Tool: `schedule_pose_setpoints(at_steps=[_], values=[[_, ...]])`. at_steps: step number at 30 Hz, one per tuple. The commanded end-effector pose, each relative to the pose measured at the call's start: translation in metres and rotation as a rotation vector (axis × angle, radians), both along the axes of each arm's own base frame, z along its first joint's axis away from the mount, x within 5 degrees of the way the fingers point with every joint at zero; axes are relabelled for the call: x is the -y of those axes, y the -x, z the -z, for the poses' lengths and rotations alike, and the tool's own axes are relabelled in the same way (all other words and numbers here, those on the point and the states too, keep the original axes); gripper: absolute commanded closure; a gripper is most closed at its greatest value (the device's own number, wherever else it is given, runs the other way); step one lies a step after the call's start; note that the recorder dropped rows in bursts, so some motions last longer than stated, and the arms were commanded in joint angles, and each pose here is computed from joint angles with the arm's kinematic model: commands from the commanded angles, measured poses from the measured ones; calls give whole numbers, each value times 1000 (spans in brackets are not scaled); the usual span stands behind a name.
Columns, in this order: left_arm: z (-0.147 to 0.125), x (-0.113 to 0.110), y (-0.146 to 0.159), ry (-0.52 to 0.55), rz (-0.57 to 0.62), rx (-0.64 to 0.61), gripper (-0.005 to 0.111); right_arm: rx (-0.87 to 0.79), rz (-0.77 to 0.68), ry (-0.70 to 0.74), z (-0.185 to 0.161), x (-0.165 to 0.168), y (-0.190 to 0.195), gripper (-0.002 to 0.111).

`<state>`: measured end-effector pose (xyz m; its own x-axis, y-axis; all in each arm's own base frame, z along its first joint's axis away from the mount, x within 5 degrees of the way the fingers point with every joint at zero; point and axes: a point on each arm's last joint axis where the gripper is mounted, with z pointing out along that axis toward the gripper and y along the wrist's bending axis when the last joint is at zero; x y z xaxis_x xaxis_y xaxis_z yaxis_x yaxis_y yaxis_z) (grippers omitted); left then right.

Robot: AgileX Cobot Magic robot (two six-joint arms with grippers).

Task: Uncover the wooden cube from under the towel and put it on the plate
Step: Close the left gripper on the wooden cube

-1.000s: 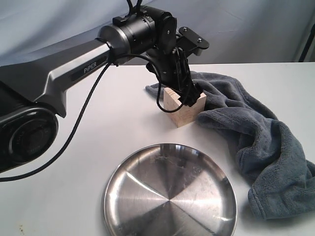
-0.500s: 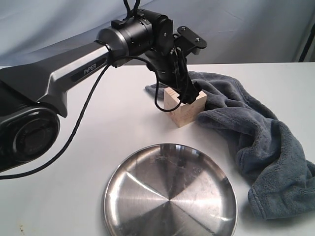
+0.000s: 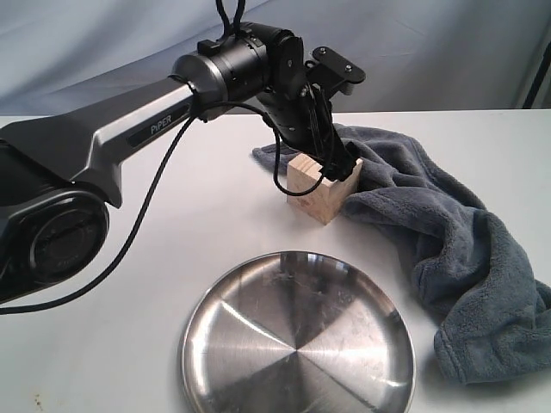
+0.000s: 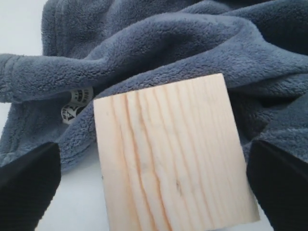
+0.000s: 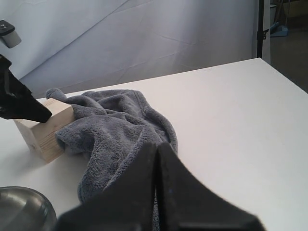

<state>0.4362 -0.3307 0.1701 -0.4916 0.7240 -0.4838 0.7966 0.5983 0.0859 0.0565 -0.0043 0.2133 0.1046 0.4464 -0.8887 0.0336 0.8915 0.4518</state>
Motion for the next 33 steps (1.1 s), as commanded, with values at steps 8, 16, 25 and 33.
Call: schedule_pose_setpoints(at_steps=[8,16,25,33], values=[[0,0,5,15,-9,-53,2,-6,-5,-9,2,0,0,105],[-16,-3,3,92,-240,-77,2,-6,-5,-9,2,0,0,105],[-6,-3,2,79,-311,-90,2,-6,-5,-9,2,0,0,105],[14,13,12,27,-331,-76,2,-6,-5,-9,2,0,0,105]])
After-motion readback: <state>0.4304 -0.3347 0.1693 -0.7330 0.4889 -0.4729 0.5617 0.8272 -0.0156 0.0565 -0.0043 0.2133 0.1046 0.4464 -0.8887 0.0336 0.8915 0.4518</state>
